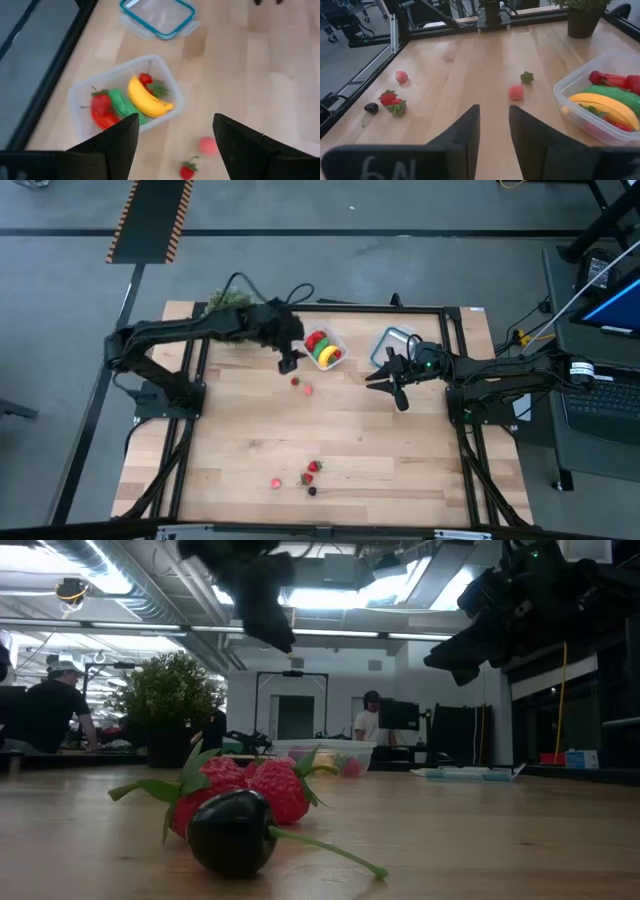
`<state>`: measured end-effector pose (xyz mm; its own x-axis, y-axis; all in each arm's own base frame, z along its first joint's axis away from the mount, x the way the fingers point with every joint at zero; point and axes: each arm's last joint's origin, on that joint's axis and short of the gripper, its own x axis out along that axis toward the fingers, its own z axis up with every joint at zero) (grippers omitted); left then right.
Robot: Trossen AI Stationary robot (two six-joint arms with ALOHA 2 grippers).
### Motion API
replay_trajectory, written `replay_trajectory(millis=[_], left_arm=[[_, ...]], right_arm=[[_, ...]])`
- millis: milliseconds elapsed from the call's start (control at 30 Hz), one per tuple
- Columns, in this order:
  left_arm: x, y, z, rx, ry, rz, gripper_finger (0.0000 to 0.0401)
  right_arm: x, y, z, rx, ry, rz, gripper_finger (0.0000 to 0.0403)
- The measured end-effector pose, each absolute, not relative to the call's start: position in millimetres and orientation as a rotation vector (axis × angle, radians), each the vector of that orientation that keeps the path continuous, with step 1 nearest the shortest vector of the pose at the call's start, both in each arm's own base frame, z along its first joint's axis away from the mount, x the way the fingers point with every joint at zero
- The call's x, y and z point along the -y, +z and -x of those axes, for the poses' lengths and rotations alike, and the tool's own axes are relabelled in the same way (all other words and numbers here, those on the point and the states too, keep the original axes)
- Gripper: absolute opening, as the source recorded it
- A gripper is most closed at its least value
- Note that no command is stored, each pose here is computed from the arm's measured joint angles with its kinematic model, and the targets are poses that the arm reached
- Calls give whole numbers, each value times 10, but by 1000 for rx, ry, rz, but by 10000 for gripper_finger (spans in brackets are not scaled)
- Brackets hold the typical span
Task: Pick and placing Produce into tupperware
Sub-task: Put the top red strawberry into the transparent container
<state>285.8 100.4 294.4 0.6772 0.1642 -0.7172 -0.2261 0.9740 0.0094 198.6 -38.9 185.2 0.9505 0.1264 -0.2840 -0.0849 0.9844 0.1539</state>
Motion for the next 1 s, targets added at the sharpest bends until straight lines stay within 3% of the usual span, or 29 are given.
replay_trajectory(millis=[600,1000], left_arm=[[-369,2228,-2203,-327,107,42,247],[-192,1856,-2031,-278,62,47,247]], right_arm=[[260,1859,-2009,-293,180,-128,106],[152,1895,-2031,-259,235,-109,106]])
